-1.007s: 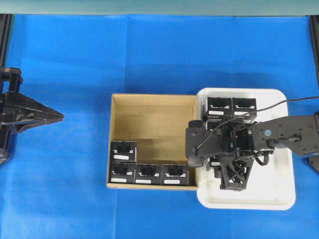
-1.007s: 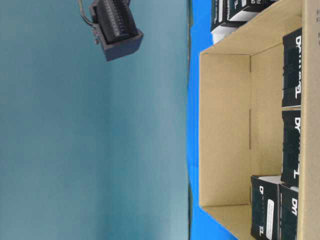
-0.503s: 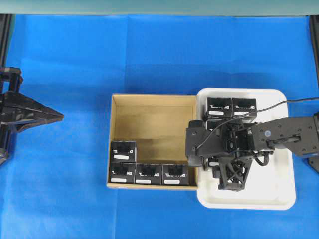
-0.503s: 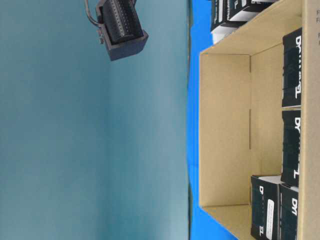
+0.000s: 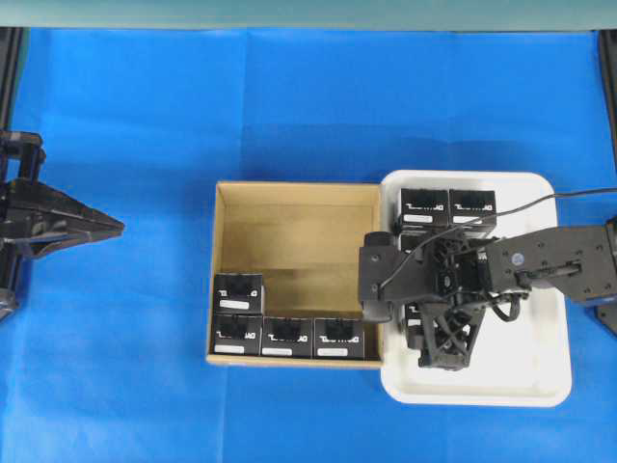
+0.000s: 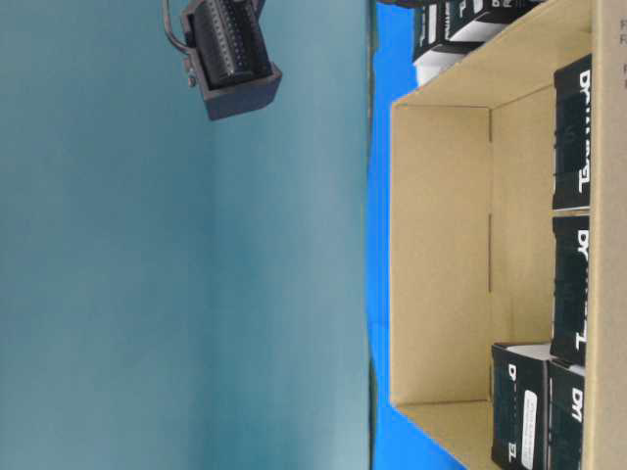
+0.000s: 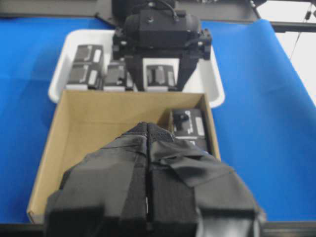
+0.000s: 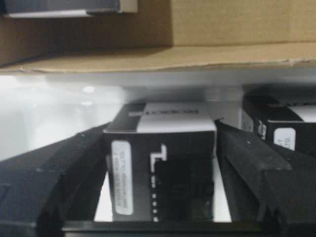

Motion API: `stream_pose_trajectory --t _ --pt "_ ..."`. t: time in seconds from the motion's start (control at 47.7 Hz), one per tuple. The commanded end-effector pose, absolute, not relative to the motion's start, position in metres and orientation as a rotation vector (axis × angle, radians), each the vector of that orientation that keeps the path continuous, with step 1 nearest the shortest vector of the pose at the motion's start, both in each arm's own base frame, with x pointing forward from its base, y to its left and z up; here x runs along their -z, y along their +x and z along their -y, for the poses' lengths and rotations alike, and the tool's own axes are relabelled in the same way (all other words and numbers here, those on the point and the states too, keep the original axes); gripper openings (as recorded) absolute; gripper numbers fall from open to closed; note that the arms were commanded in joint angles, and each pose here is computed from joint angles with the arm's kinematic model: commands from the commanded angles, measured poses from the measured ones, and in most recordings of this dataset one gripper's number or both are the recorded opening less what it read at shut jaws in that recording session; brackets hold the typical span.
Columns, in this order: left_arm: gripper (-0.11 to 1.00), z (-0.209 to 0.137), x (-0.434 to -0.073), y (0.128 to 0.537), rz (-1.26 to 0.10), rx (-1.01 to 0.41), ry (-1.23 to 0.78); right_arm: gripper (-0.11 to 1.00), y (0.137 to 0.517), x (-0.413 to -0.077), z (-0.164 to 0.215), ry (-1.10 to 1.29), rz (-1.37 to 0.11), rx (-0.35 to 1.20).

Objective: Pick the box from inside the cardboard box.

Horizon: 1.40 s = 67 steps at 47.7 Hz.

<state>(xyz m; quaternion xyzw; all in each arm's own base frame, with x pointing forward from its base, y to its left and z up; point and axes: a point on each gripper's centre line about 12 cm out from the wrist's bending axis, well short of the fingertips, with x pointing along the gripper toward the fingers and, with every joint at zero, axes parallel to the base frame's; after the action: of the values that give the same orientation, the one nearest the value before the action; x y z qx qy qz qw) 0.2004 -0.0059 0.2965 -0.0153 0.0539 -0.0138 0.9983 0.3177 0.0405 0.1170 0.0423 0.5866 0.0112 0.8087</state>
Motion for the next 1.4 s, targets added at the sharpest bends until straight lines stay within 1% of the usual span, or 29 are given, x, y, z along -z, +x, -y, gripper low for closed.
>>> stream_pose_trajectory --t 0.0,0.147,0.252,0.461,0.671,0.776,1.027,1.174,1.384 --pt "-0.07 0.007 -0.308 0.203 -0.079 0.031 -0.028 0.81 0.322 -0.119 -0.041 0.093 -1.230 -0.026" --pt "-0.07 0.007 -0.307 0.203 -0.080 0.031 -0.028 0.82 0.323 -0.122 -0.041 0.095 -1.222 -0.026" --pt "-0.07 0.007 -0.308 0.203 -0.077 0.031 -0.028 0.82 0.326 -0.133 -0.042 0.102 -1.201 -0.031" --pt "-0.07 0.007 -0.306 0.203 -0.085 0.034 -0.028 0.82 0.330 -0.179 -0.041 0.111 -1.130 -0.040" --pt "-0.07 0.010 -0.307 0.203 -0.087 0.048 -0.027 0.86 0.326 -0.234 -0.032 0.172 -1.001 -0.009" --pt "-0.07 0.010 -0.306 0.203 -0.088 0.048 -0.027 0.88 0.316 -0.257 -0.027 0.199 -0.929 0.004" --pt "-0.07 0.010 -0.306 0.203 -0.088 0.050 -0.027 0.89 0.285 -0.292 -0.020 0.224 -0.801 0.008" --pt "-0.07 0.010 -0.306 0.203 -0.088 0.050 -0.027 0.89 0.263 -0.303 -0.016 0.230 -0.742 0.009" --pt "-0.07 0.011 -0.307 0.203 -0.087 0.051 -0.025 0.89 0.230 -0.309 -0.015 0.231 -0.671 -0.001"
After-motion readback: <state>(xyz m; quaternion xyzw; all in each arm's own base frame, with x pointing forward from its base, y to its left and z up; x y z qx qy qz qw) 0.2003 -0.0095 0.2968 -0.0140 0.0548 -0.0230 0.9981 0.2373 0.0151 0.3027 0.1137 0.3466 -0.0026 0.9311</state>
